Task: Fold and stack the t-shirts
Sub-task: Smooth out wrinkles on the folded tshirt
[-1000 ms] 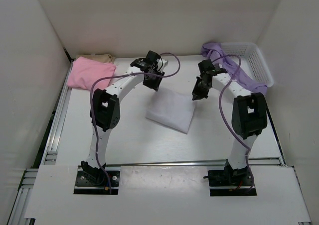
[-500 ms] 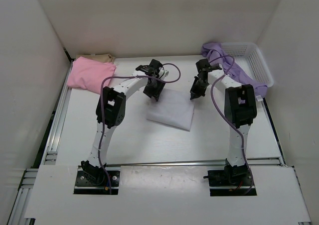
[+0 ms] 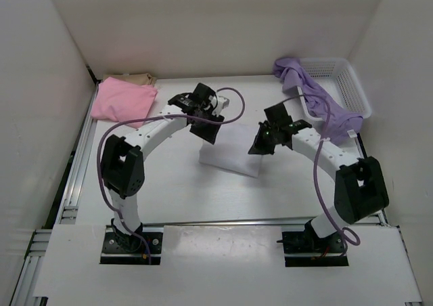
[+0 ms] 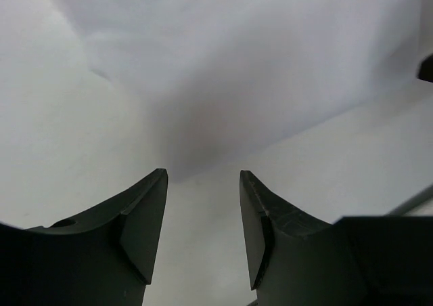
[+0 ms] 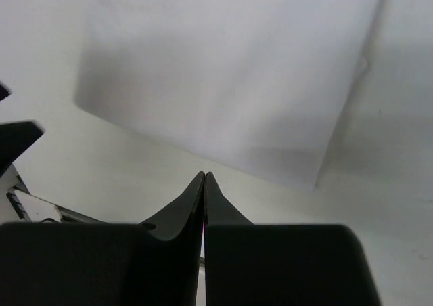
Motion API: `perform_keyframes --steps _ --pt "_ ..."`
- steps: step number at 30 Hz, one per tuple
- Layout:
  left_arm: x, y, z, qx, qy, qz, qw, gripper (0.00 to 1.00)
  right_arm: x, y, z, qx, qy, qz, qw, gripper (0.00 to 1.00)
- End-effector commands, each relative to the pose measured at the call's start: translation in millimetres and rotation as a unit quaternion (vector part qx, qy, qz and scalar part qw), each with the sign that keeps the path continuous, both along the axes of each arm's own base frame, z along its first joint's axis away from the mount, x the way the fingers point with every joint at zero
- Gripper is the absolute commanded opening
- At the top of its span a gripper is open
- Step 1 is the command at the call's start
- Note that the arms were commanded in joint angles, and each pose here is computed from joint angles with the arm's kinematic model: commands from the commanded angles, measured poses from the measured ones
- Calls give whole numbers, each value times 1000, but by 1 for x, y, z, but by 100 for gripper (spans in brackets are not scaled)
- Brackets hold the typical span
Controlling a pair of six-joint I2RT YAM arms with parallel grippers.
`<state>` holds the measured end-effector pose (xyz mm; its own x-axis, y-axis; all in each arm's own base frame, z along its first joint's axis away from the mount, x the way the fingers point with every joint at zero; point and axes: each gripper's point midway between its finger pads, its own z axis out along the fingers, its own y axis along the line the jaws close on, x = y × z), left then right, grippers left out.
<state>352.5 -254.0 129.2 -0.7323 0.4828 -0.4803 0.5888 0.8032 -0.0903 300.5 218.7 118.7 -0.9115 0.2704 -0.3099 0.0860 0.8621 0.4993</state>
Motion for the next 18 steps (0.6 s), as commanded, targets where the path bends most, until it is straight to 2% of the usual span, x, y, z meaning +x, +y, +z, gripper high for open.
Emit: perform_keyframes --steps 1,3,5,9,12,15,18 --pt "-32 -19 -38 -30 87 -41 995 58 -19 8 -37 39 71 -37 996 0" --pt "-42 -27 -47 -48 123 -55 990 57 -29 15 -49 42 89 -26 995 0" --pt "-47 -26 -65 -37 149 -54 987 55 -34 12 -60 34 104 -28 994 0" --pt "-47 -6 -91 18 153 -33 988 54 -47 -12 -94 -42 156 -60 985 0" --pt "-49 10 -108 54 148 -20 987 54 -45 -32 -105 -93 170 -74 978 0" --pt "-55 16 -114 61 151 -18 986 56 -40 -41 -110 -116 169 -76 976 0" --pt "-50 13 -89 36 128 -17 991 60 -33 -41 -101 -121 150 -58 980 0"
